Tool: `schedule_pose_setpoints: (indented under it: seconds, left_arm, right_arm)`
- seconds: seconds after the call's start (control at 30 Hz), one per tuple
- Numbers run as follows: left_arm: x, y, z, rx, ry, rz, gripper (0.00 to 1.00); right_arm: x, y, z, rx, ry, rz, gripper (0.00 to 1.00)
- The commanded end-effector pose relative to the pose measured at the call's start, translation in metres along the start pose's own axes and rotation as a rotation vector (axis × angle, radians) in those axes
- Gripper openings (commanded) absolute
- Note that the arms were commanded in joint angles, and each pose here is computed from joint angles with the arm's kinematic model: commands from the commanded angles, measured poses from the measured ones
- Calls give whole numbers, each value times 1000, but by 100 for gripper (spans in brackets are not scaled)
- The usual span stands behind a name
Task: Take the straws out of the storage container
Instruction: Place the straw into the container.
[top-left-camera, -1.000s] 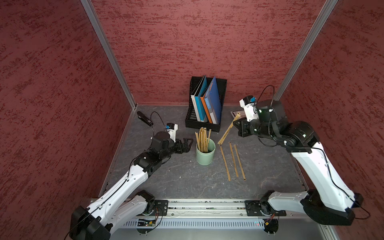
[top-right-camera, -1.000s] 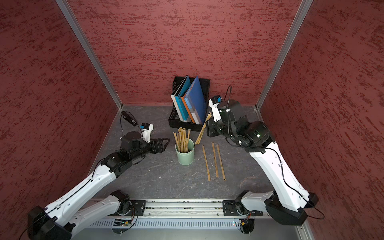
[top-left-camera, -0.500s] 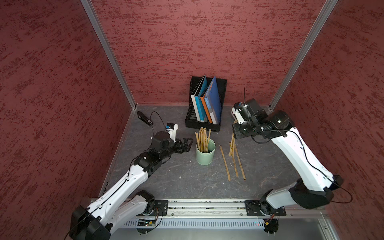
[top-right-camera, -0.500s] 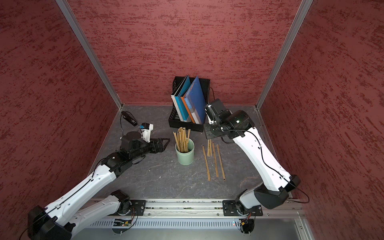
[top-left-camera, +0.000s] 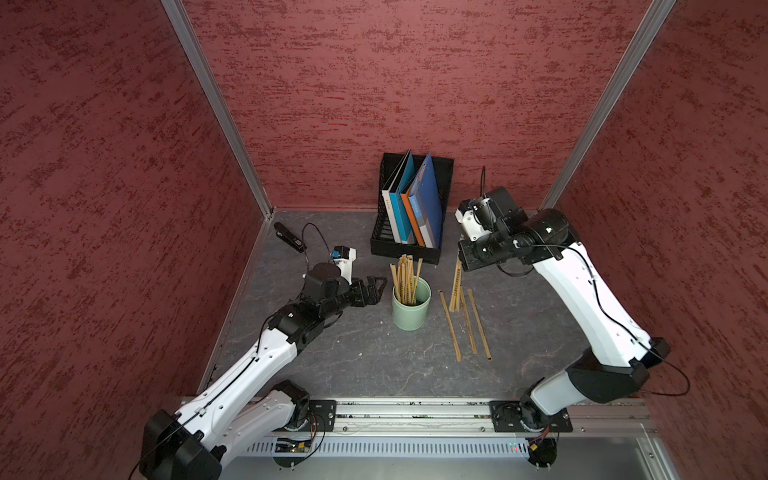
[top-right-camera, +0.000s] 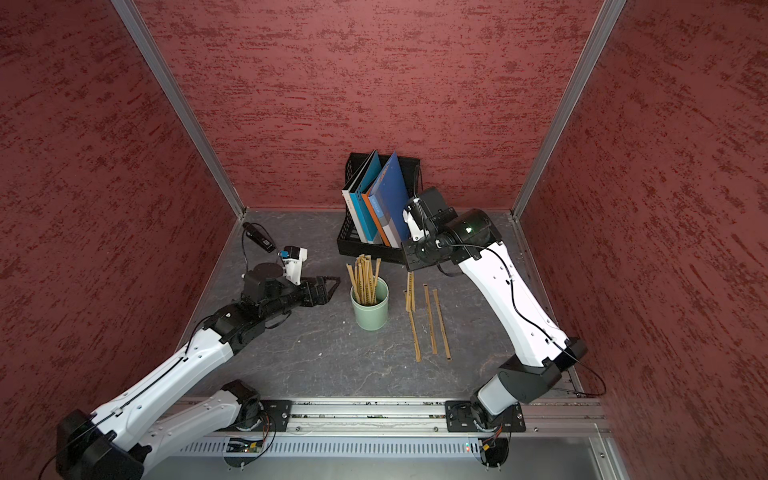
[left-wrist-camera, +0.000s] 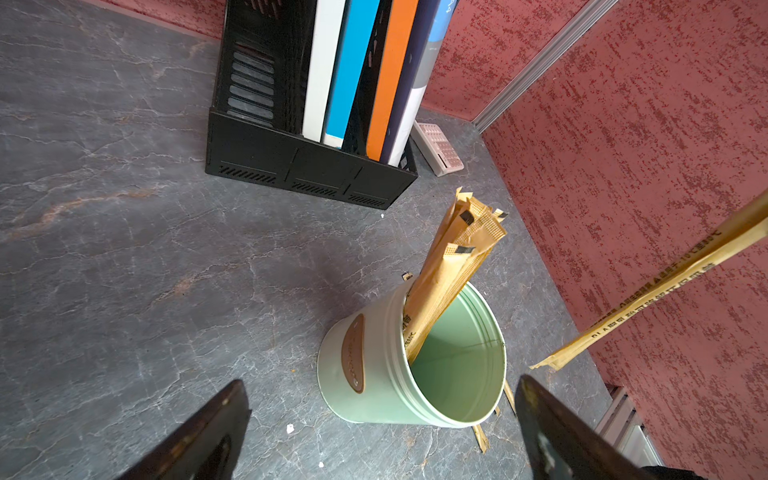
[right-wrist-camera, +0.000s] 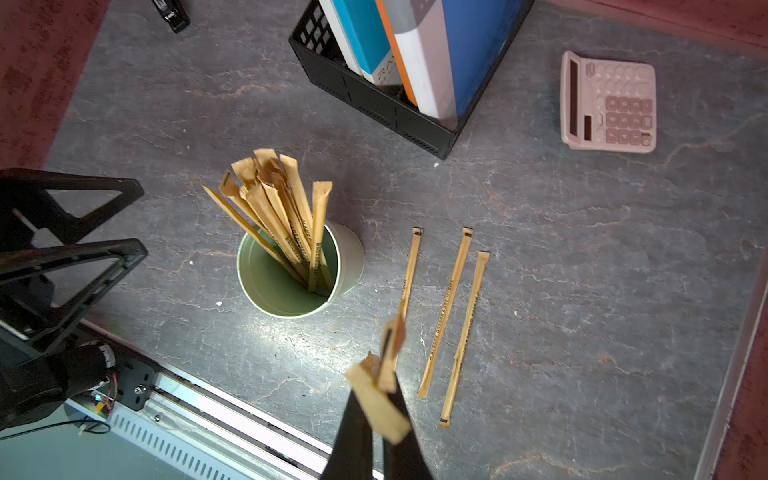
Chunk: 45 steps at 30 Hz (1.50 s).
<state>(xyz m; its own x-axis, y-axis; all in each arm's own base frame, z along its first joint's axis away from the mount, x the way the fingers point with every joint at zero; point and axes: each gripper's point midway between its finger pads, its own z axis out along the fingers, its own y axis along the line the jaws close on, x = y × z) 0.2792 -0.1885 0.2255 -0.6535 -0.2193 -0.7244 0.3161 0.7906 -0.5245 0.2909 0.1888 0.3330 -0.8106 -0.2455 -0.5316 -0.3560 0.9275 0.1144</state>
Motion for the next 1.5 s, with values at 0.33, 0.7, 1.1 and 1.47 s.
schedule_pose_setpoints:
  seconds: [0.33,0.7,1.1,1.47]
  left_arm:
    - [-5,-7,1,32,-2,14,100]
    - [-2,-5,1,23,2,14,100]
    - [-1,-2,1,8,8,20,100]
    - [-1,-1,2,2,13,16,100]
  right_arm:
    - [-51,41,-29,-219,-191,-41,4]
    - [-59,56,3,-269,-156,-36,4]
    - [-40,54,84,-231,-53,-20,5]
    - [-35,55,98,-239,-46,-16,23]
